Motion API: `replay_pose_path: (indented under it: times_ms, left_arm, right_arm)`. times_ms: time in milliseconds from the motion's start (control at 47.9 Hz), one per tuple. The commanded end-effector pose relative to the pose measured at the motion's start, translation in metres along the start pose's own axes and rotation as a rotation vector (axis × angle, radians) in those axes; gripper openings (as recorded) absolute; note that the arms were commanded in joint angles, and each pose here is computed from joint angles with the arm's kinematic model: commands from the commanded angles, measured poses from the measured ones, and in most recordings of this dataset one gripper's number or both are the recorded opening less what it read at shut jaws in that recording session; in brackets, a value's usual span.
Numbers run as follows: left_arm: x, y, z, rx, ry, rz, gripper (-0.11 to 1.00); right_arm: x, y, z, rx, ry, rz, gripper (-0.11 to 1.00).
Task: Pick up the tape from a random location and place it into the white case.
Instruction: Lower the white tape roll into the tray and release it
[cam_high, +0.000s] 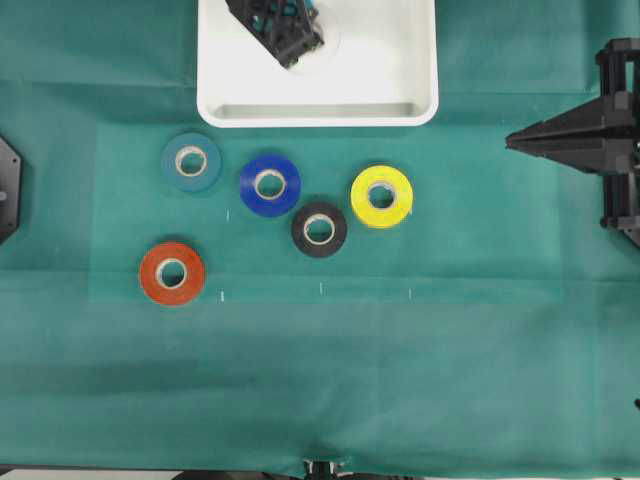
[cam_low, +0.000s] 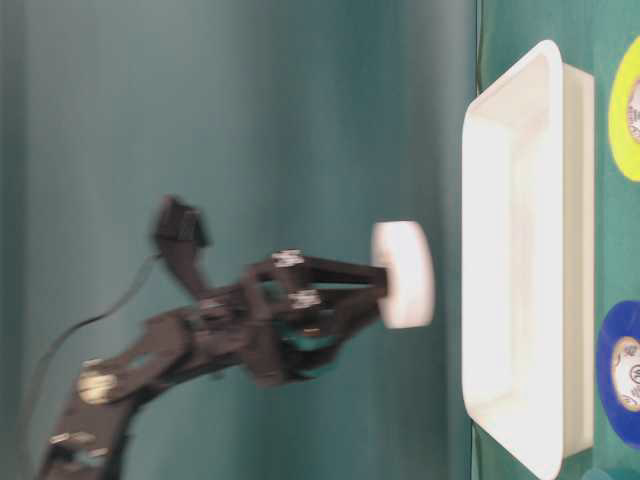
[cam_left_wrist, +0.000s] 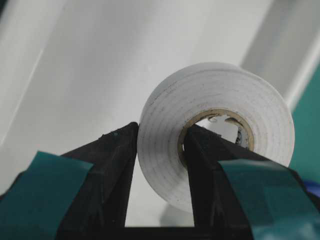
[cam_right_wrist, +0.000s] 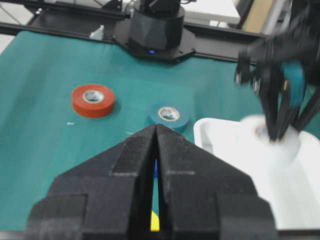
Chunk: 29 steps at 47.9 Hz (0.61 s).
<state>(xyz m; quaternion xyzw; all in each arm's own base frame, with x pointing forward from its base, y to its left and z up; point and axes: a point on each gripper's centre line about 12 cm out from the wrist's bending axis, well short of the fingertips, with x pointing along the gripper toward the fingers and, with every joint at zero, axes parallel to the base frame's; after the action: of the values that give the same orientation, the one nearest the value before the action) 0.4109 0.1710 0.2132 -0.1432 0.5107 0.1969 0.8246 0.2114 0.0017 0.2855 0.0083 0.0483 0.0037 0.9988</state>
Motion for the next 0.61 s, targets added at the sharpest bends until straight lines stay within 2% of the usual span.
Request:
replay_pose_path:
  times_ms: [0,355,585]
  left_arm:
    - [0.003,0.003,0.001,-0.005,-0.041,-0.002,0.27]
    - [0.041,0.016,-0.014,-0.027,-0.035,0.011,0.27]
    - [0.062,0.016,-0.020,-0.028,-0.004,0.012,0.27]
  right_arm:
    - [0.003,0.001,0.009,-0.003,-0.021,0.002,0.00]
    - [0.004,0.000,0.007,-0.003,-0.012,0.002,0.00]
    - [0.004,0.000,0.007,-0.005,-0.012,0.002,0.00]
